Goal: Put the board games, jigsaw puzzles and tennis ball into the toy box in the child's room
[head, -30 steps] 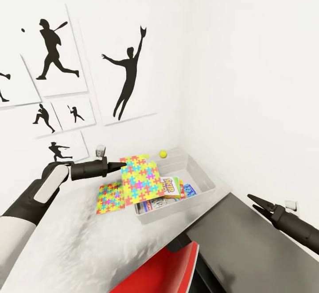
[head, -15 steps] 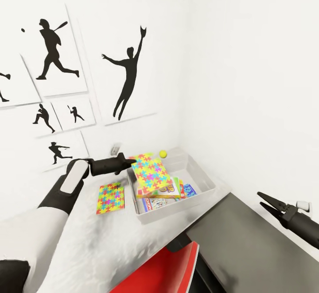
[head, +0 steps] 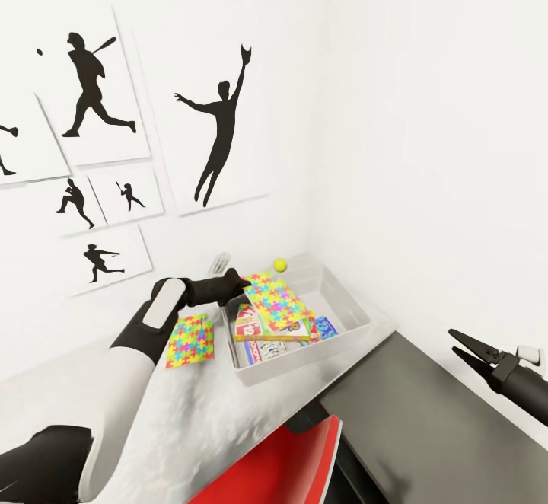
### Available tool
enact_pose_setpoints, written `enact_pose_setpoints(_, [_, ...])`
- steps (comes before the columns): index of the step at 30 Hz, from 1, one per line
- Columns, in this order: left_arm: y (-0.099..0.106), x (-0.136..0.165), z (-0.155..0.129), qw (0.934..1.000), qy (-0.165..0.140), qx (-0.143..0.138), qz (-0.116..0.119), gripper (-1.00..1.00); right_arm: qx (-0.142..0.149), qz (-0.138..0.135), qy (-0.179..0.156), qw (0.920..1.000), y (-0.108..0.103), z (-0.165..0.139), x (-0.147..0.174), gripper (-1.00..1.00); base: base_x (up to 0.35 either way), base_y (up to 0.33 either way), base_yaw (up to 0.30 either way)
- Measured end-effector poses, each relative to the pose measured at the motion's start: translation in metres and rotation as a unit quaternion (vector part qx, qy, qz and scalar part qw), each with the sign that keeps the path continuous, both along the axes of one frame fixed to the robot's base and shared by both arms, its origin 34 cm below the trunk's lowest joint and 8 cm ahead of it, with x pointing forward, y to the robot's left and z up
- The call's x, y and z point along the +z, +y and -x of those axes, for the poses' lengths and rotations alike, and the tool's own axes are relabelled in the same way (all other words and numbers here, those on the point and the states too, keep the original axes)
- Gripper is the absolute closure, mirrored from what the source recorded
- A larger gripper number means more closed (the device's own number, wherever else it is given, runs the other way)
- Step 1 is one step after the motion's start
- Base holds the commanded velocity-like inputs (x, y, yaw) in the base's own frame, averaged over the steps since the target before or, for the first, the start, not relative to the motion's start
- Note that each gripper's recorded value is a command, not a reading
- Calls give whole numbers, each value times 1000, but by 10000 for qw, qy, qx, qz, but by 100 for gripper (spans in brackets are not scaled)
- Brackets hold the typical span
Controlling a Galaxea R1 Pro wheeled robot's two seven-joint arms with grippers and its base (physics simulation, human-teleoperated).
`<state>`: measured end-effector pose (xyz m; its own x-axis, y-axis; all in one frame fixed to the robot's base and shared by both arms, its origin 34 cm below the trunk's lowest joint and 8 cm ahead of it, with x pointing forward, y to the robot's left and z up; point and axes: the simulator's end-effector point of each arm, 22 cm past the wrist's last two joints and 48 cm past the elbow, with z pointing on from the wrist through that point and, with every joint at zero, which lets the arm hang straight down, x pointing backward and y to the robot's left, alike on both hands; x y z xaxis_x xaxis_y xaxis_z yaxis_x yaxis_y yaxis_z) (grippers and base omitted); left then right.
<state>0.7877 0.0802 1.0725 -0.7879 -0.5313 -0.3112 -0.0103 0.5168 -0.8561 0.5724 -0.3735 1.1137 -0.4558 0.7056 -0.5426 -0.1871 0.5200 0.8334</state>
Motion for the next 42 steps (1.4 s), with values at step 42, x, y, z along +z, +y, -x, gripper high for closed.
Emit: enact_pose_setpoints(42, [-10, -44, -24, 9961, 178, -155, -851, 100, 145, -105, 105, 9998, 5, -3, -17, -100, 0, 0, 0])
